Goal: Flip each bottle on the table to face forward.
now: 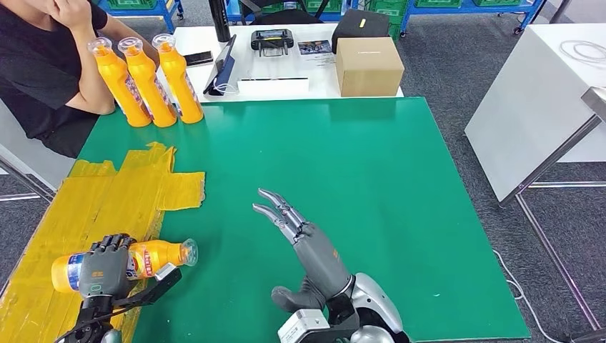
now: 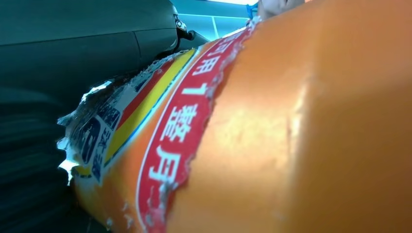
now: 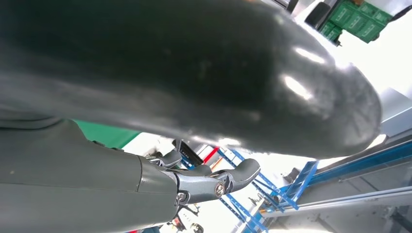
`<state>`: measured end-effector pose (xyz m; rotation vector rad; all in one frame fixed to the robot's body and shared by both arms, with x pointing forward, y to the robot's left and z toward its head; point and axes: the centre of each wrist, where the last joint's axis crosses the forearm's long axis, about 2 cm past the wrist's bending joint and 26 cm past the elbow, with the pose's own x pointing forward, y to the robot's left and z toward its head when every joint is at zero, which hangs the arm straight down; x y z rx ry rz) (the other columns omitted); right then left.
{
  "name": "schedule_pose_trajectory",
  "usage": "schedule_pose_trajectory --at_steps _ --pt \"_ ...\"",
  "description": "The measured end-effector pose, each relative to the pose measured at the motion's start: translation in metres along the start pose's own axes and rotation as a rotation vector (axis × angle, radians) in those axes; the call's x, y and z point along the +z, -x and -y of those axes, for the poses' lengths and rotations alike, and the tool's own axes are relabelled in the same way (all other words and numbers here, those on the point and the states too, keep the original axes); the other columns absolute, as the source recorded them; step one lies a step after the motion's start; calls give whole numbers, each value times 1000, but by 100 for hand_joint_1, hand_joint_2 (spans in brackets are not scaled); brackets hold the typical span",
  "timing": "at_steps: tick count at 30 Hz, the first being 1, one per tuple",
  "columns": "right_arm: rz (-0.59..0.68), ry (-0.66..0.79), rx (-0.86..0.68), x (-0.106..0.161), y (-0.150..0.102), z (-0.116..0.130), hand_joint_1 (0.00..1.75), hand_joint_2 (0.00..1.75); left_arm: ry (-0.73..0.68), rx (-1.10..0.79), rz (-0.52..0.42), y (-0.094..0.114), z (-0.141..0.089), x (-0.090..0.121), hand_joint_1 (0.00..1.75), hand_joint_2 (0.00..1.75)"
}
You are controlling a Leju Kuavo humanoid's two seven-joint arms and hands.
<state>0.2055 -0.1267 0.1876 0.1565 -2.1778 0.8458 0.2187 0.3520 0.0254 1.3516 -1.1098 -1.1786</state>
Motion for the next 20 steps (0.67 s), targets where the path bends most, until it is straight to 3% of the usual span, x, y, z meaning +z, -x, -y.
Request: schedule_pose_trajectory --at_steps 9,13,20 --pt "-1 -7 -11 1 1 1 0 0 20 -18 74 2 2 0 0 175" --pt "-2 -8 -18 1 2 3 0 0 25 -24 118 4 2 0 0 0" --pt "1 -8 -21 0 3 5 0 0 32 -30 157 12 2 0 0 0"
